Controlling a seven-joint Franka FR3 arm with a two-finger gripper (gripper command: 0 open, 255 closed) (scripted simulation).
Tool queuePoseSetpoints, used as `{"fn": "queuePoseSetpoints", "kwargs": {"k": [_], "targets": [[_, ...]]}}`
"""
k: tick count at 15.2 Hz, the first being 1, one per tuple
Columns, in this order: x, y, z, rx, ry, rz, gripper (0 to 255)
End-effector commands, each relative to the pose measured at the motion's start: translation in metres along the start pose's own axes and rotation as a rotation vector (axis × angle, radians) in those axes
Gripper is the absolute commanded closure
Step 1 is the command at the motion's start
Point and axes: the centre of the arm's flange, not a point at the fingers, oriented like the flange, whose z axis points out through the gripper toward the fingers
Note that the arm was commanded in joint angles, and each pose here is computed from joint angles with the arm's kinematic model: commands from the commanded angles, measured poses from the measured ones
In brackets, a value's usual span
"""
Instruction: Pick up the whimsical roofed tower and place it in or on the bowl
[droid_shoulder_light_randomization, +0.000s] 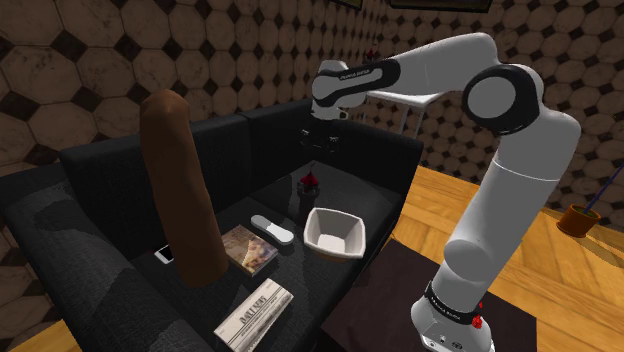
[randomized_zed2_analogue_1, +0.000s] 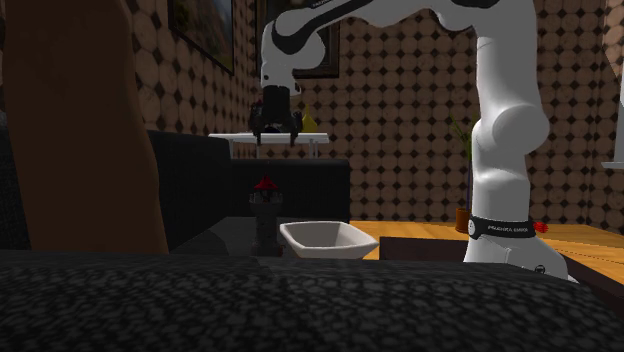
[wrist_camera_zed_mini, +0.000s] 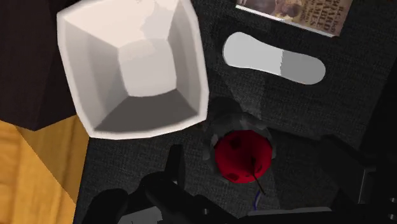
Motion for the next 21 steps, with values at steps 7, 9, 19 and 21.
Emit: {"fn": "queuePoseSetpoints", "kwargs": {"k": [7,9,19,21], "targets": [[0.080,-0.010,0.020,0.010,0.029,0.312,0],[0.080,-0.010,0.031,0.010,0.029,0.312,0],[0.081,-0.011,0.055,0.010,0.029,0.312,0],[0.081,-0.011,0.055,0.010,0.029,0.312,0]]}}
